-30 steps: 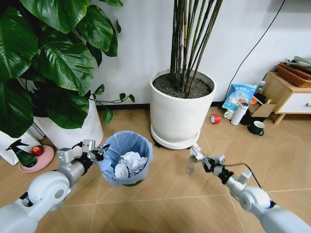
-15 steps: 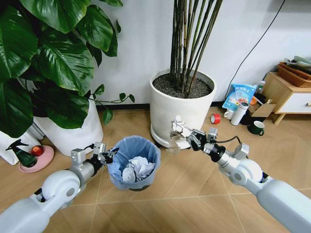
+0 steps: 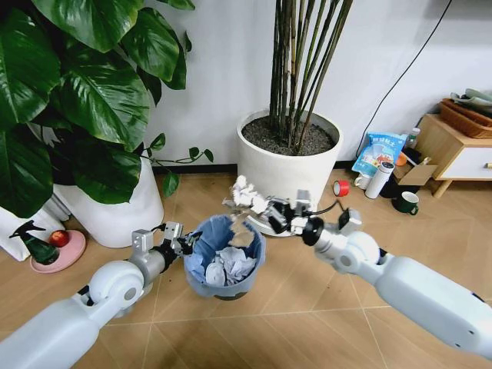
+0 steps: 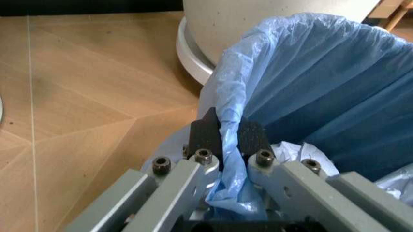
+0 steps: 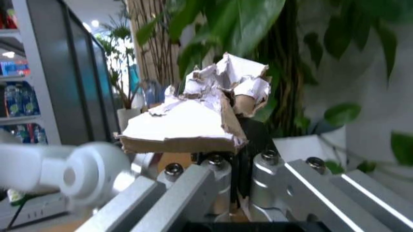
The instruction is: Pick up the trash bin and place the garbage on the floor into it.
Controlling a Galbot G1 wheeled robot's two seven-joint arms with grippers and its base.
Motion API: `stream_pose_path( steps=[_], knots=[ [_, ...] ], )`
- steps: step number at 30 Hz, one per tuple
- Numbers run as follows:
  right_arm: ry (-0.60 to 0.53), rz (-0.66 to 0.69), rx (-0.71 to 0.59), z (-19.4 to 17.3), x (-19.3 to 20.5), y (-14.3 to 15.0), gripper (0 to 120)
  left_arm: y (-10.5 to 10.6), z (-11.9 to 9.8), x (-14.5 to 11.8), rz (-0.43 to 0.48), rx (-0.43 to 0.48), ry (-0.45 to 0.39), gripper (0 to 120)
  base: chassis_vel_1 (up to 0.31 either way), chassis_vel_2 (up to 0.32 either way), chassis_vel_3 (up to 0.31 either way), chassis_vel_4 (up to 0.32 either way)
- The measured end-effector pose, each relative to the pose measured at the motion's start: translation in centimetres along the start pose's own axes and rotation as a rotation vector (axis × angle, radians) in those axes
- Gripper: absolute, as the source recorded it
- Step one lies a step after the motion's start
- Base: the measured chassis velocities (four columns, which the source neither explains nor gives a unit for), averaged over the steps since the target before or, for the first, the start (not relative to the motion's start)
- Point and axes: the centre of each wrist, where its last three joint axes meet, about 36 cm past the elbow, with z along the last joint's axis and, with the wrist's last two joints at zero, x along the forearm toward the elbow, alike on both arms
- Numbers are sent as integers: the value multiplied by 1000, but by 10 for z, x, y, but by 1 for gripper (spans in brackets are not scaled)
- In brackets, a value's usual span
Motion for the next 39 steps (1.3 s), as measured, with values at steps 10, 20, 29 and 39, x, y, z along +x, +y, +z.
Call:
stream_pose_path(
  steps=[10,20,29,39],
  knots=[
    [65,33,-28,40,6,-13,0,0,-4,0,4,5,-5,0,0,0,0,0],
    [141,50,-42,73,10,-20,9,-3,-8,2,8,9,-16,0,0,0,0,0],
    [172,53,-44,75,20,-17,41,-3,-12,5,4,11,-24,0,0,0,0,0],
    [169,75,-17,61,32,-21,73,4,-14,11,-19,14,-27,0,0,0,0,0]
  ],
)
